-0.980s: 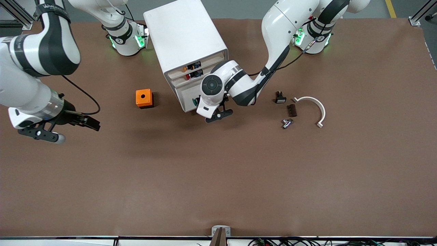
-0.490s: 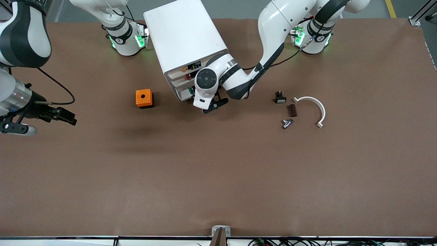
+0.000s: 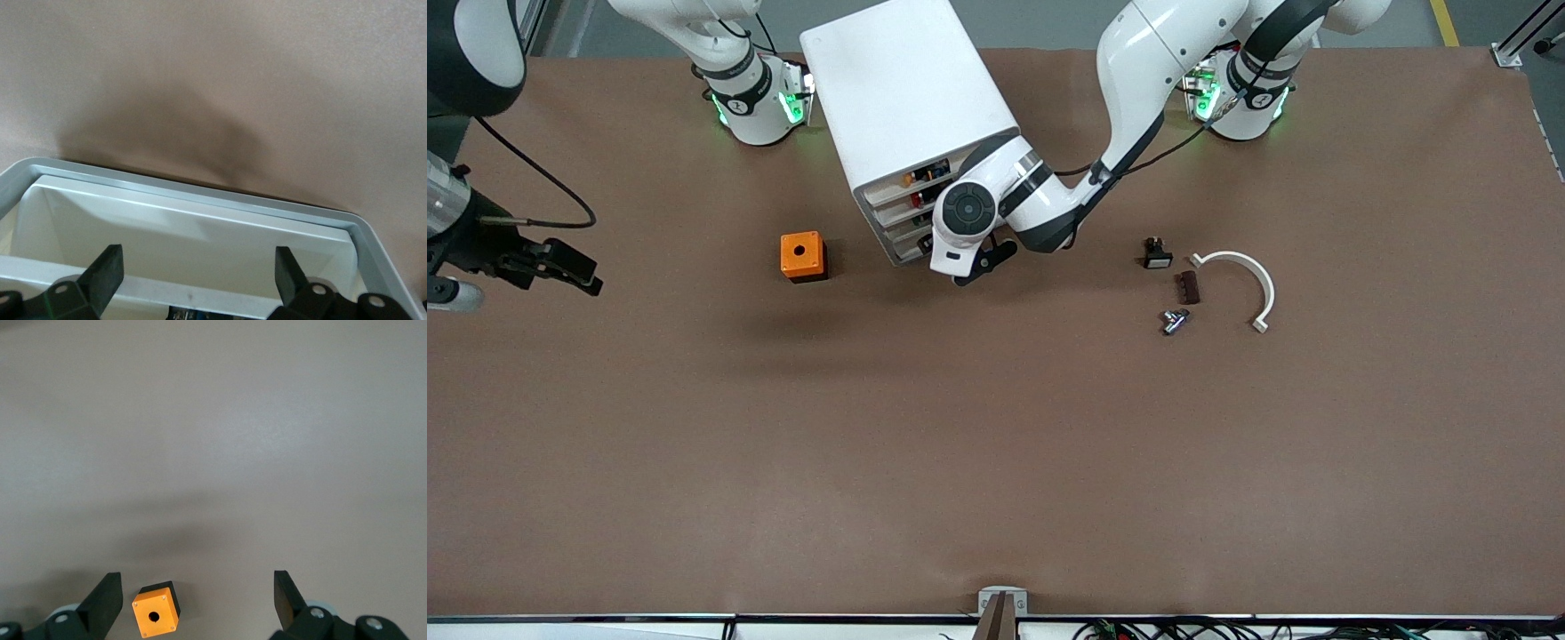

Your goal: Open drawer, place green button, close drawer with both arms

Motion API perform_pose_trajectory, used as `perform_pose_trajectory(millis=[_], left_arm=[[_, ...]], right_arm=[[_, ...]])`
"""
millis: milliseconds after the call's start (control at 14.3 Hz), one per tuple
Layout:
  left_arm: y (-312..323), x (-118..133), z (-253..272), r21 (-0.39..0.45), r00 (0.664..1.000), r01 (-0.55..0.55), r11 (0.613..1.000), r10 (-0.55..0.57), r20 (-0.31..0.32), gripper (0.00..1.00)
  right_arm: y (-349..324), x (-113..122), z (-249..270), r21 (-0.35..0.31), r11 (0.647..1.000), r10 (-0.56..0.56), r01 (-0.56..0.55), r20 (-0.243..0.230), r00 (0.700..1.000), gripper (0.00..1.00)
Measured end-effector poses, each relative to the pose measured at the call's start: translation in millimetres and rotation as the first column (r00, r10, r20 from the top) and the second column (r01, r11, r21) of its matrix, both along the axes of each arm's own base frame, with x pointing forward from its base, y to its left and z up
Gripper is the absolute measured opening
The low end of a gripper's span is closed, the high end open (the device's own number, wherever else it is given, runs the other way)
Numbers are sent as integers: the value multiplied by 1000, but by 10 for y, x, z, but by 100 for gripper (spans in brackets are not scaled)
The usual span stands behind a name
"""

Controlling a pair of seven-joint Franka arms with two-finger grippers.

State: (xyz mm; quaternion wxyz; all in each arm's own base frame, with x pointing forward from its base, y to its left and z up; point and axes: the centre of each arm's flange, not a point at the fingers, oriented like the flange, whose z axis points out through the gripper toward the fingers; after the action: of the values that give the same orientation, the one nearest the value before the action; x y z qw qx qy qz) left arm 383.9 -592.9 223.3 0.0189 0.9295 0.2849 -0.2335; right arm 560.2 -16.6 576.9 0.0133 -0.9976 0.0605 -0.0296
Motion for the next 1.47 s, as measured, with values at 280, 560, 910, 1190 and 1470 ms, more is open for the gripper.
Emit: perform_pose_trajectory(millis=[280, 560, 910, 1190, 1470], left_arm=[[7, 22, 11, -5, 1000, -8, 1000, 8, -3, 100], [193, 445, 207, -26, 997, -72, 997, 73, 41, 100], [998, 1471, 907, -27, 970, -151, 988, 153, 191, 100], [1794, 1803, 1600, 24, 980, 14, 1000, -19, 199, 100], [2853, 2047, 2289, 22, 970, 165, 986, -166, 179, 100]], right_arm=[[-3, -69, 133, 0, 1000, 0, 0, 19, 1000, 100], [-51, 1, 155, -16, 1000, -5, 6, 83, 997, 100], [-74, 7, 156, -34, 999, -2, 5, 89, 996, 100], [-69, -27, 119, -33, 999, 1, 1, 53, 999, 100], [-66, -60, 148, -32, 999, 4, -3, 26, 1000, 100]])
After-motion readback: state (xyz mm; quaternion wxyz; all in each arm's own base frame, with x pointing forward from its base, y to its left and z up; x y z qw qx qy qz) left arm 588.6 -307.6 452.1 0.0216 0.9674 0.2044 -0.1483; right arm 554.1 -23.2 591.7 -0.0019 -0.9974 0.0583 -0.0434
